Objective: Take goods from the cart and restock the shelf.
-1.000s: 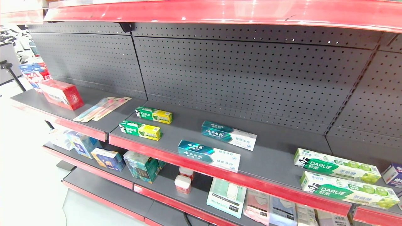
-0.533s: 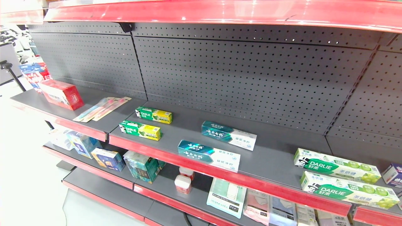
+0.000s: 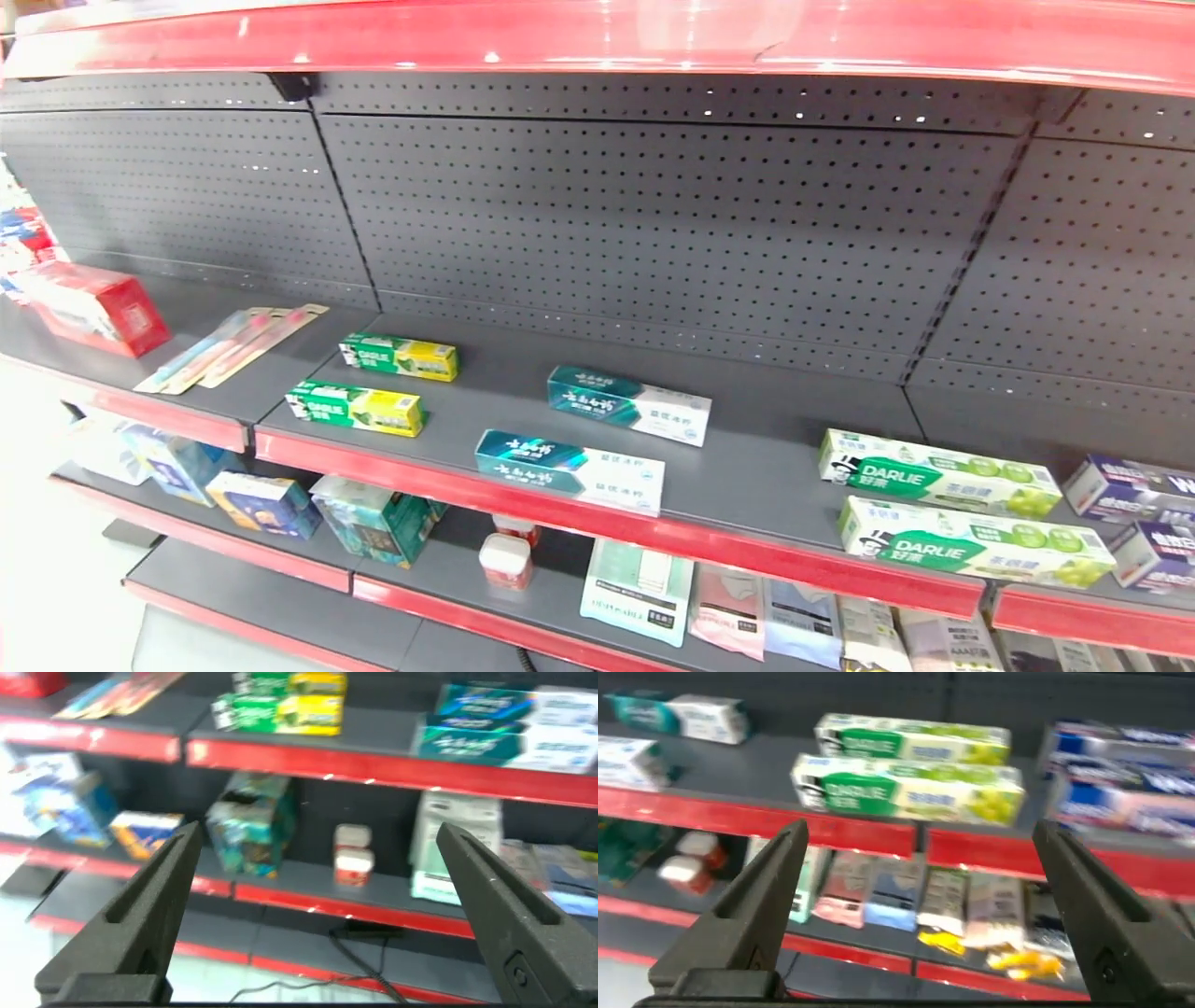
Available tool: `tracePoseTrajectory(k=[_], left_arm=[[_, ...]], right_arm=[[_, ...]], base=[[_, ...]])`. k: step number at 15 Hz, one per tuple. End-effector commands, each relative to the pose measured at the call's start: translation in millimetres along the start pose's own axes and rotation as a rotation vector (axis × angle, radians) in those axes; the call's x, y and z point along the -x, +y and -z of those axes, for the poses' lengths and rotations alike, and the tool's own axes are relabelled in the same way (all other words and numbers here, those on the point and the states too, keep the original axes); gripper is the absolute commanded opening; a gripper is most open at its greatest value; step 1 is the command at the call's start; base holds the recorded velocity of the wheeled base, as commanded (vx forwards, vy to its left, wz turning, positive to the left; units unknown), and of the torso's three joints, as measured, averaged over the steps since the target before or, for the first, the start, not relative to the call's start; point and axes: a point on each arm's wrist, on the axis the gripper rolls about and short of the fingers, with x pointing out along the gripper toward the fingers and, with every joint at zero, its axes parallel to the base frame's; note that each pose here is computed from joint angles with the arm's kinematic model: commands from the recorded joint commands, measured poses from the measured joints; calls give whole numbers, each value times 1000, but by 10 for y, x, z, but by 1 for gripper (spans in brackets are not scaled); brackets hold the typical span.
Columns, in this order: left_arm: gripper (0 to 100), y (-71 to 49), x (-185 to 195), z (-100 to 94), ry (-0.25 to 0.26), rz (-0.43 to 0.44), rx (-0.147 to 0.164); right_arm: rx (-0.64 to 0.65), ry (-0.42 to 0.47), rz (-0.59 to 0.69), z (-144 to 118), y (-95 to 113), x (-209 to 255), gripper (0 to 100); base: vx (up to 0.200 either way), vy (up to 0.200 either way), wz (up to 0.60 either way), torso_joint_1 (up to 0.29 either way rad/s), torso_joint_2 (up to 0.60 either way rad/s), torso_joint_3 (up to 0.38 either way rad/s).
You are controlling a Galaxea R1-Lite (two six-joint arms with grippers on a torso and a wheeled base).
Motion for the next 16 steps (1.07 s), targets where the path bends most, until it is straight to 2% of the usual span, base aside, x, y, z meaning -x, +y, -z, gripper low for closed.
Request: tracePoseTrajectory(k=[1,8,14,16], left_arm=[[100,0,-1,-1,1,0,0],[100,0,-1,-1,1,0,0],[100,0,-1,-1,1,2,0],[100,6,-3,1,4,38,-2]], right_arm=[[0,7,-1,-1,0,-5,100],[2,8,-1,-2,0,-6,100],[7,8,-7,-2,0,-6,100],[14,7,-27,-1,1,-5,100]], base=[[0,0,-600,12,2,-2],[0,0,-600,4,0,1],[0,0,0,0,0,0],[0,0,0,0,0,0]])
